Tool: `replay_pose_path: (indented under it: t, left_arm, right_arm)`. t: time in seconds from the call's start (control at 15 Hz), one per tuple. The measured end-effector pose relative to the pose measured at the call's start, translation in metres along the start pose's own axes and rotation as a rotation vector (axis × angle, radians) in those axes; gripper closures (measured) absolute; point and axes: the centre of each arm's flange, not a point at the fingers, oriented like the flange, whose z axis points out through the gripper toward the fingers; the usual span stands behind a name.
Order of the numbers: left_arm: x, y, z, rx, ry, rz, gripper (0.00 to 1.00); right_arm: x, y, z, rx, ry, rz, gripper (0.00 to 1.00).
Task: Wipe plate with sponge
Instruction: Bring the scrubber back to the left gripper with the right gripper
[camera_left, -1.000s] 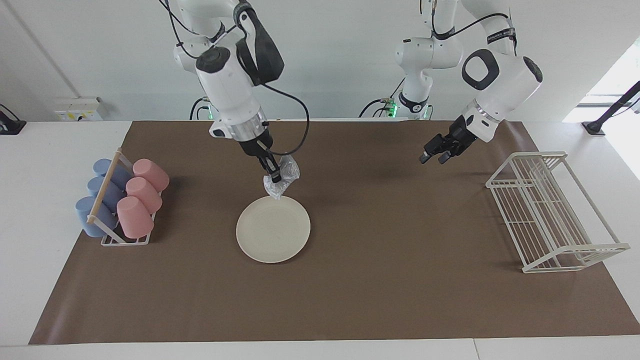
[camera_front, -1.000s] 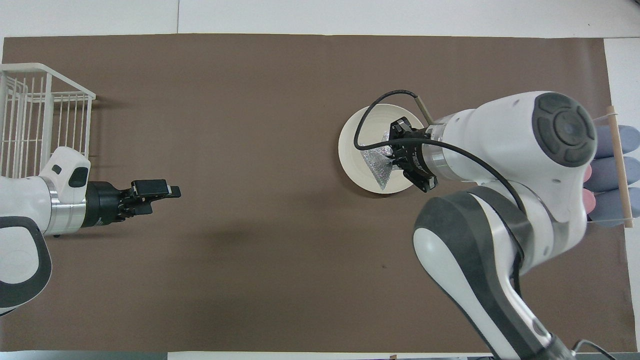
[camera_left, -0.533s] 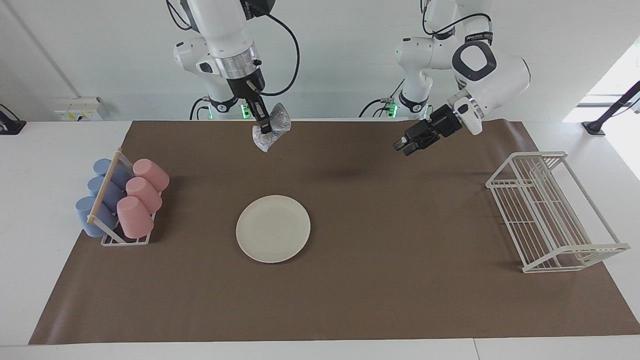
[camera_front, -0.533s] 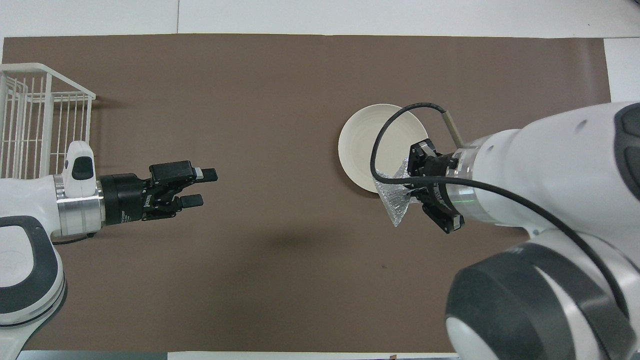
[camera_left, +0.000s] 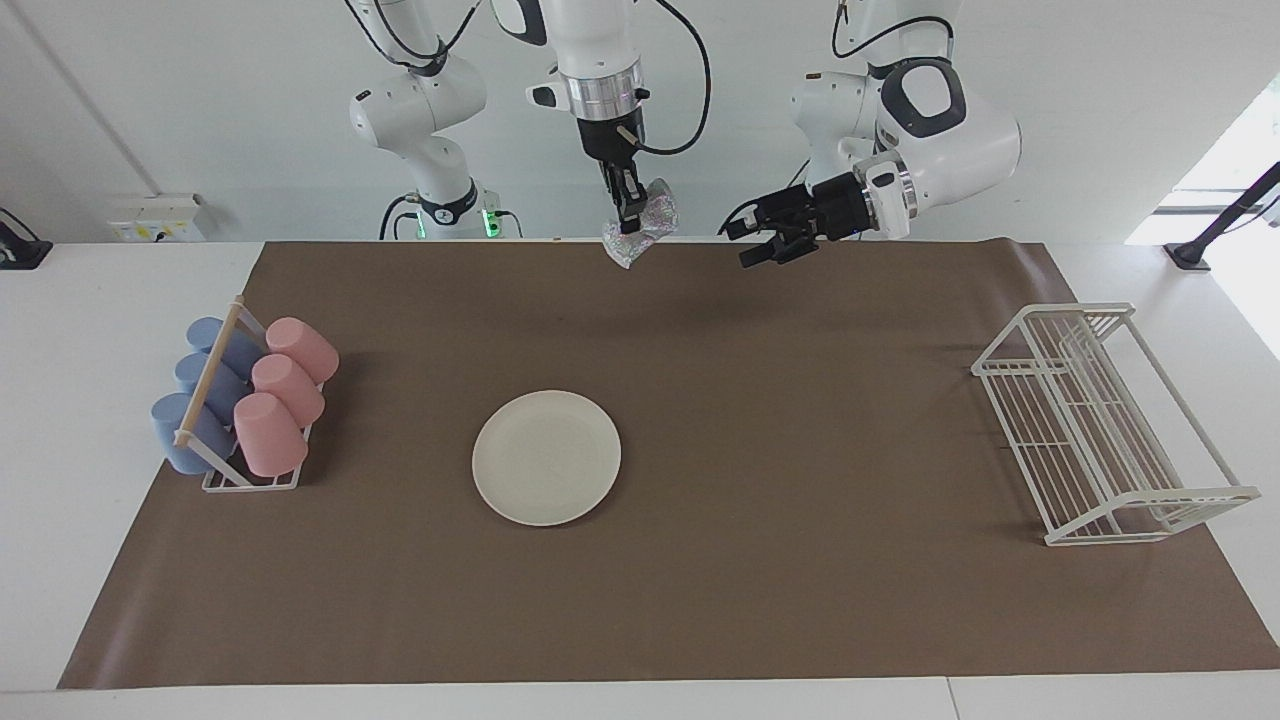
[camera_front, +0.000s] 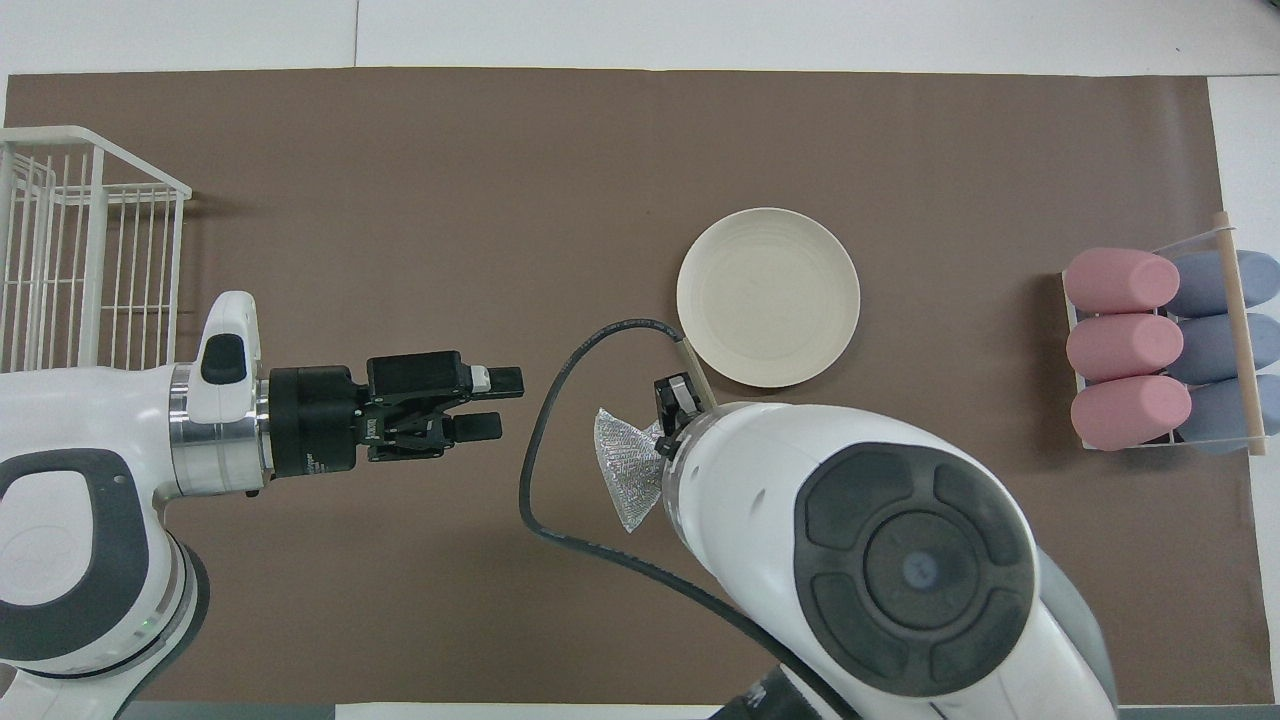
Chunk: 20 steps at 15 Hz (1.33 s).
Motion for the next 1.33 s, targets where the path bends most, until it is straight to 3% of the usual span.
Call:
replay_pose_path:
  t: [0.2, 0.53, 0.8, 0.87, 1.2, 1.33]
  left_arm:
    - [-0.014, 0.011, 0.013, -0.01, -0.025, 0.056, 0.0]
    - [-0.049, 0.029, 0.067, 0.005, -0.008, 0.113, 0.0]
    - [-0.053, 0.03, 0.072, 0.008, -0.01, 0.117, 0.12]
    - [-0.054, 0.03, 0.073, 0.008, -0.012, 0.114, 0.17]
    - [-0.065, 0.032, 0.085, 0.023, -0.034, 0.045, 0.78]
    - [-0.065, 0.032, 0.086, 0.024, -0.035, 0.035, 0.93]
  right_arm:
    - [0.004, -0.002, 0.0, 0.003, 0.008, 0.005, 0.94]
    - [0.004, -0.002, 0.0, 0.004, 0.008, 0.005, 0.94]
    - [0.005, -0.002, -0.001, 0.005, 0.008, 0.005, 0.94]
    - [0.005, -0.002, -0.001, 0.005, 0.008, 0.005, 0.94]
    - [0.005, -0.002, -0.001, 0.005, 0.008, 0.006, 0.94]
    - [0.005, -0.002, -0.001, 0.005, 0.009, 0.004, 0.93]
